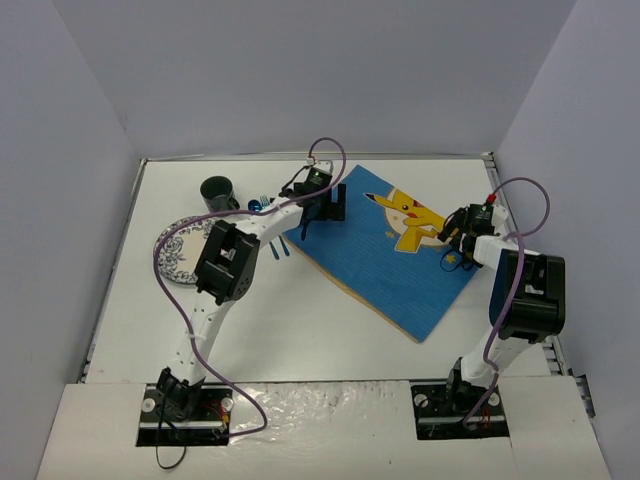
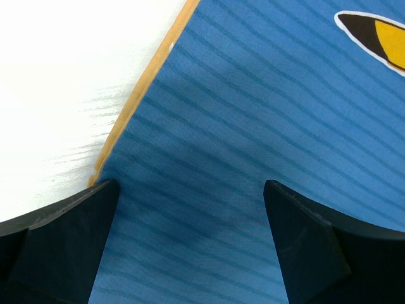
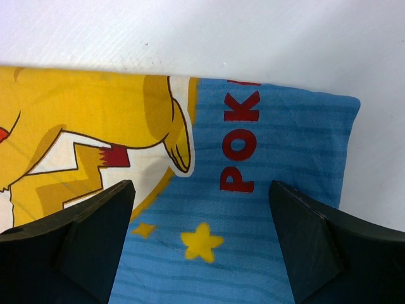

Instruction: Set the dinner table for one person

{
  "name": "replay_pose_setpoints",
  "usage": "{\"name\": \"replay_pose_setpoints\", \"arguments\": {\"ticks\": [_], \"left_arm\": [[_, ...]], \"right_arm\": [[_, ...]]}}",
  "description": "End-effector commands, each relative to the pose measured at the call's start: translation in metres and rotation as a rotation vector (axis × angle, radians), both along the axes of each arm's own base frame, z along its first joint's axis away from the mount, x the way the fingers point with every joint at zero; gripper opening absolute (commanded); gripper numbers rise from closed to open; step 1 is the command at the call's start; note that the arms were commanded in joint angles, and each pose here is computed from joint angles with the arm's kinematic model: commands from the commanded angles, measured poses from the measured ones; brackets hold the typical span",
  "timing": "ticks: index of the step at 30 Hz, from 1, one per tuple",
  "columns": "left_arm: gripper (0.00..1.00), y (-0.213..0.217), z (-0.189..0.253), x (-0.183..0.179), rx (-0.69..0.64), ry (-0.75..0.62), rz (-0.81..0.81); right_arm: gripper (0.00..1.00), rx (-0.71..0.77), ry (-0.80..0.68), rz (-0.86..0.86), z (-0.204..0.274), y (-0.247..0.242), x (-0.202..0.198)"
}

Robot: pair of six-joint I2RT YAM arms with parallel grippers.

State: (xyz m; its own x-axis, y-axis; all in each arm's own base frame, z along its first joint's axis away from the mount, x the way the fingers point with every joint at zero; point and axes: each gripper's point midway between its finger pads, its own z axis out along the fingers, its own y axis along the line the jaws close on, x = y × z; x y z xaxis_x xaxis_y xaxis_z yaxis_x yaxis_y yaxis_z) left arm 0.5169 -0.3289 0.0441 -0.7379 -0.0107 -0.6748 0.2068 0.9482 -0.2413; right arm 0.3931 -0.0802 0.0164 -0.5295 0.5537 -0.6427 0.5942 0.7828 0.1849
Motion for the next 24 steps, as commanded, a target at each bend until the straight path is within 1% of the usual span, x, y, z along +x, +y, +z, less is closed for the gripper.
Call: {"name": "replay_pose_setpoints", "arguments": {"ticks": [1,6,11,15,19,20,24], "left_arm": [[0.97,0.014,-0.025,-0.01,-0.016,0.111,0.016],[0.97,0.024,-0.029,-0.014,-0.012,0.122,0.033],[0.97,0.037,-0.025,-0.008,-0.024,0.114,0.059],[0.97,0.036,-0.008,-0.002,-0.027,0.075,0.034],[0.97,0.031,0.033,0.007,-0.046,-0.013,-0.021],[0.97,0.029,0.044,0.007,-0.055,-0.029,-0.027],[0.97,0.015,0.096,-0.001,-0.098,-0.115,-0.099]], "right_arm": [[0.84,0.006,0.063,-0.043,-0.005,-0.005,-0.022],[0.84,0.011,0.056,-0.042,-0.004,-0.004,-0.021],[0.84,0.033,0.046,-0.033,-0.002,0.001,-0.02],[0.85,0.024,-0.008,-0.012,0.018,0.002,-0.011],[0.86,0.011,-0.123,0.056,0.063,0.01,0.004],[0.86,0.013,-0.127,0.072,0.066,0.015,0.005],[0.87,-0.026,-0.201,0.177,0.105,0.044,0.011]]}}
